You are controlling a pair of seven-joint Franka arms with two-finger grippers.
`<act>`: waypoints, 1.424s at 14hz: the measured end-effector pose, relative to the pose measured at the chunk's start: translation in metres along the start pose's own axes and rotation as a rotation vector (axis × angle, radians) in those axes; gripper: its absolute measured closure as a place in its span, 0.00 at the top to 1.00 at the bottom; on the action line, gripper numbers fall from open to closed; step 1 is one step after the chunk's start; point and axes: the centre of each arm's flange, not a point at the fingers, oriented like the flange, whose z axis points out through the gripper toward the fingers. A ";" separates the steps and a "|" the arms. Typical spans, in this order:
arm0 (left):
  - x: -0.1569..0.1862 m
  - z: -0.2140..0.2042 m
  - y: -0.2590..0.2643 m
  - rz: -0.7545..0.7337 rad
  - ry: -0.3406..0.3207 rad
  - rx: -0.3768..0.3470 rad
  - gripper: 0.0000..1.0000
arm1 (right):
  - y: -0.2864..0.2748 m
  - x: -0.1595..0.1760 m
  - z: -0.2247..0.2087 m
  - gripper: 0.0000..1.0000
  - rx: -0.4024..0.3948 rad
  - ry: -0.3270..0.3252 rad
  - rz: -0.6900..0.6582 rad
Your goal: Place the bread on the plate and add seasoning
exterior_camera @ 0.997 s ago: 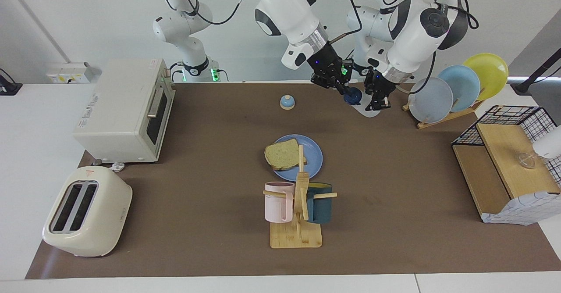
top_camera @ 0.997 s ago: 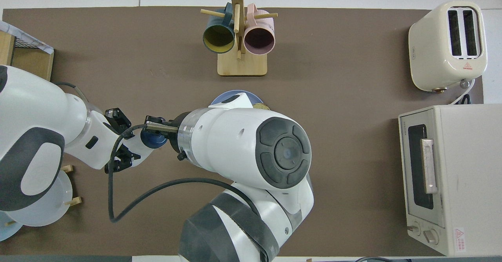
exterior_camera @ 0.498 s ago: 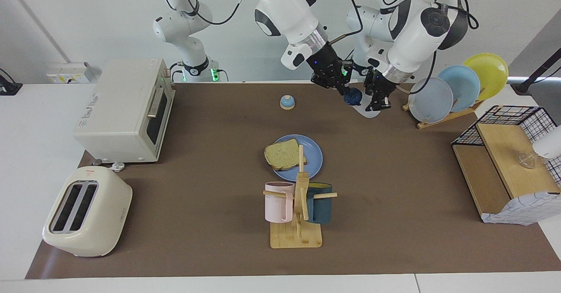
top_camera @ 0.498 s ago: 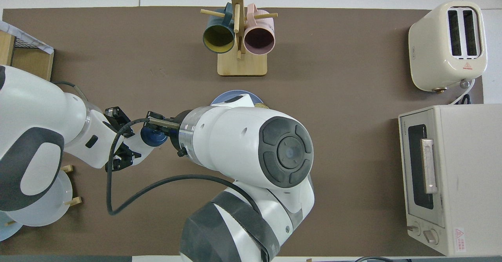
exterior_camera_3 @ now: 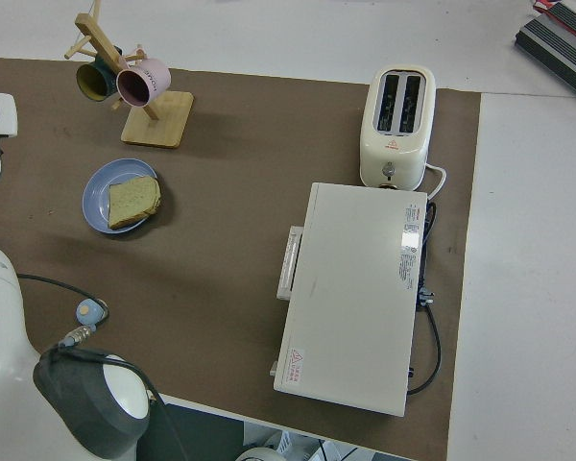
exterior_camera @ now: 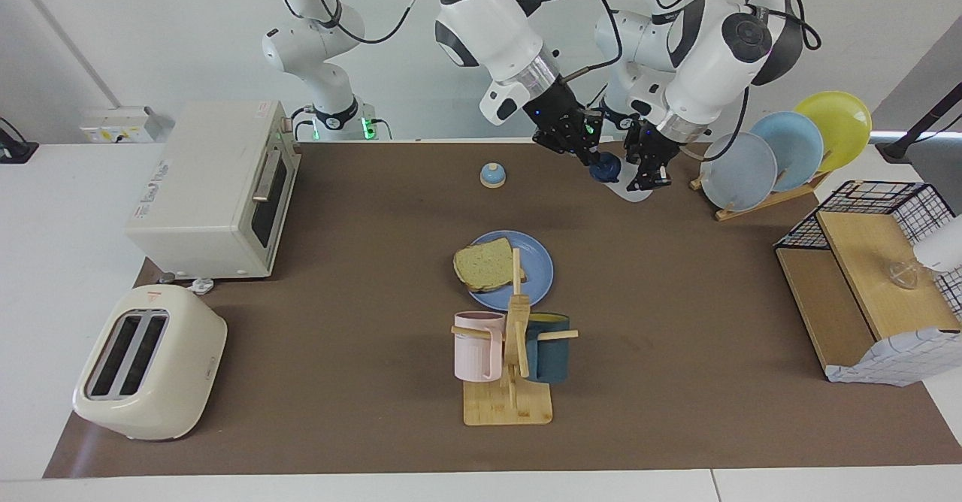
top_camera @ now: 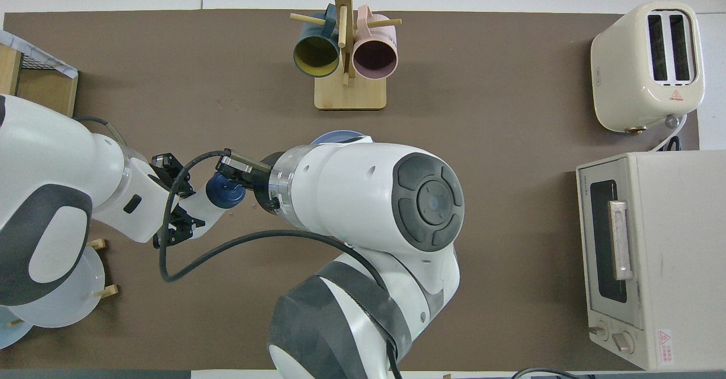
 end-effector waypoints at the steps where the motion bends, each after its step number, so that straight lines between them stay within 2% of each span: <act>1: 0.000 0.000 0.000 -0.001 0.002 0.003 0.42 | 0.000 0.001 0.000 0.14 0.000 0.001 0.001; 6: 0.000 -0.001 -0.001 -0.005 0.005 0.006 0.42 | -0.002 -0.001 0.000 0.14 0.015 0.018 -0.109; 12: 0.000 0.000 -0.001 -0.008 0.005 0.005 0.42 | -0.006 -0.009 0.002 0.14 -0.024 0.075 -0.223; 16: -0.001 0.001 -0.001 -0.009 0.004 0.002 0.42 | -0.006 -0.011 0.003 0.14 -0.026 0.075 -0.215; 20: -0.001 0.000 -0.001 -0.011 0.006 0.005 0.42 | -0.006 -0.011 0.004 0.14 0.005 0.094 -0.090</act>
